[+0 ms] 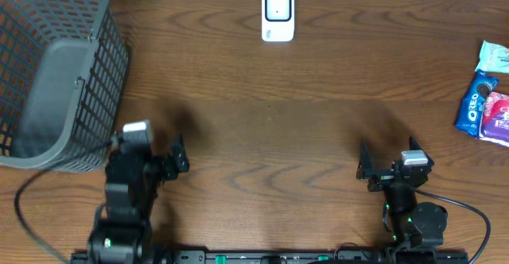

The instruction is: Scan the item barcode

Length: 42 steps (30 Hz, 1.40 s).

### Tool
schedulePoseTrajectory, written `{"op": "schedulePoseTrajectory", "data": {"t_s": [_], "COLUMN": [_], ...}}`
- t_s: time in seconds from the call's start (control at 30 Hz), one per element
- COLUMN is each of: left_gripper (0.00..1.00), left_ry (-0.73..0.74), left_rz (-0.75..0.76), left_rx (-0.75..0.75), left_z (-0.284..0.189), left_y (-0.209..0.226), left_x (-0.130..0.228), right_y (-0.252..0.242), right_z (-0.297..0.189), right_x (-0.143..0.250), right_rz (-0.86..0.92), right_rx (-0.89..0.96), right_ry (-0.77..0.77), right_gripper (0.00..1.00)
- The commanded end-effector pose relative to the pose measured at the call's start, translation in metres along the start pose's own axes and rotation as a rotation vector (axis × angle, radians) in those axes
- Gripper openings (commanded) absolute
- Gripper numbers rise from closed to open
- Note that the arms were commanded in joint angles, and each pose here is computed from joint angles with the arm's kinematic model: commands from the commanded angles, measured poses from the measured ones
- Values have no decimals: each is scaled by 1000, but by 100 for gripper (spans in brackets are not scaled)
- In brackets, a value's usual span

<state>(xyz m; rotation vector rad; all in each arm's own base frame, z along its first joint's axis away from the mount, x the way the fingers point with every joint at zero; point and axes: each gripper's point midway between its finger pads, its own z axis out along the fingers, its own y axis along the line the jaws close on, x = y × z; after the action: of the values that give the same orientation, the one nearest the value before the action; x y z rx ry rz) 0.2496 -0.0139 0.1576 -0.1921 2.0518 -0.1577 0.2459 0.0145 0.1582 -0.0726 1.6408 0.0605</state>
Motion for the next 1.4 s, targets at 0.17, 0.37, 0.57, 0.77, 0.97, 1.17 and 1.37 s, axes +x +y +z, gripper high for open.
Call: {"op": "schedulePoseTrajectory", "data": {"t_s": [0.17,0.37,0.57,0.77,0.97,1.17,1.37], "left_gripper": [98,98,98,98,98,98,98], "left_ry": [-134,-264,-395,-469,-370,-318,-320], "left_rz": [20,17,20,33,68,74,119], "left_rx": [39,87,151,177,151,133,86], "left_z": [-10,-11,-10,-12,-1,3,4], "left_y": [3,-1,-10,-14,-10,-6,1], "left_x": [11,8,-3,-13,10,22,22], "right_y": [-1,-1,-1,-1,-1,-1,-1], "right_z": [0,0,0,0,0,0,0], "right_x": [0,0,0,0,0,0,0], "right_rz": [14,14,14,14,14,14,14], "right_rx": [1,1,1,1,1,1,1], "right_ry": [-2,-2,-2,-2,-2,-2,-2], "right_gripper": [99,99,99,99,99,99,99]}}
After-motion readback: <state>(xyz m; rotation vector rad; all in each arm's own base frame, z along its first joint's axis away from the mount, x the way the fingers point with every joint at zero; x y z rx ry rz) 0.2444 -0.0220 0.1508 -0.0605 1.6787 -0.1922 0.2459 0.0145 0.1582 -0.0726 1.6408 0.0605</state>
